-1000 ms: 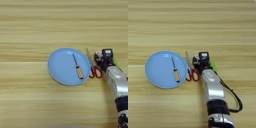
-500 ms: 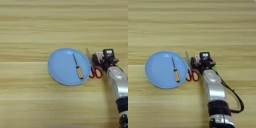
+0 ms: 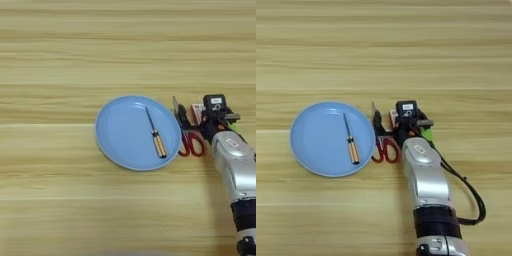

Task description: Move the objects on the table

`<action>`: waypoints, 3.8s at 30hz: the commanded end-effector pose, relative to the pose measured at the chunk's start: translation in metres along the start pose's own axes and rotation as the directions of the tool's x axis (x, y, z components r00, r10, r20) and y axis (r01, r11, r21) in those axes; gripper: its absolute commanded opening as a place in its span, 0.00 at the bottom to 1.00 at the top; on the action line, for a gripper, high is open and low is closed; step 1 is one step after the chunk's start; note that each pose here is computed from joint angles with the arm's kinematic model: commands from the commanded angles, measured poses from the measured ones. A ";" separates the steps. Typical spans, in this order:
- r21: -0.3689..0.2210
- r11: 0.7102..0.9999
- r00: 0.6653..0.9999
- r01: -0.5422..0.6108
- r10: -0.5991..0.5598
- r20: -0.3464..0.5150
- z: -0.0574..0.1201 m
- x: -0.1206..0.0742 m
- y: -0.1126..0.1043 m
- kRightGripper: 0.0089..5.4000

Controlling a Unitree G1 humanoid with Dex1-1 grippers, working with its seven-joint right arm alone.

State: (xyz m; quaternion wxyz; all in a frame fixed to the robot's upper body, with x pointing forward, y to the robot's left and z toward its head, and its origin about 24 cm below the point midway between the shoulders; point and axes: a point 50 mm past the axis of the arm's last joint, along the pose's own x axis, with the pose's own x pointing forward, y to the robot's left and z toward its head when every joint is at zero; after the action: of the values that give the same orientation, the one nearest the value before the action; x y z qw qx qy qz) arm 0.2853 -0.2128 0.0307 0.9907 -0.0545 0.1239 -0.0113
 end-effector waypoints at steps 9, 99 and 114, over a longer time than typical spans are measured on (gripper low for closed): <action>-0.023 1.000 0.987 -0.013 0.017 0.161 0.042 -0.004 0.002 0.99; 0.045 0.935 0.936 -0.352 0.351 0.034 0.026 -0.054 0.078 0.99; 0.044 0.932 0.933 -0.359 0.360 -0.014 0.015 -0.050 0.079 0.96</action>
State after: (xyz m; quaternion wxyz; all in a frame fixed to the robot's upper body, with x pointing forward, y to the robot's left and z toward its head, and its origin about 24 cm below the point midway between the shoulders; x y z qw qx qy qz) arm 0.2320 -0.1311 0.0331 0.9686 -0.0008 0.1856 0.1652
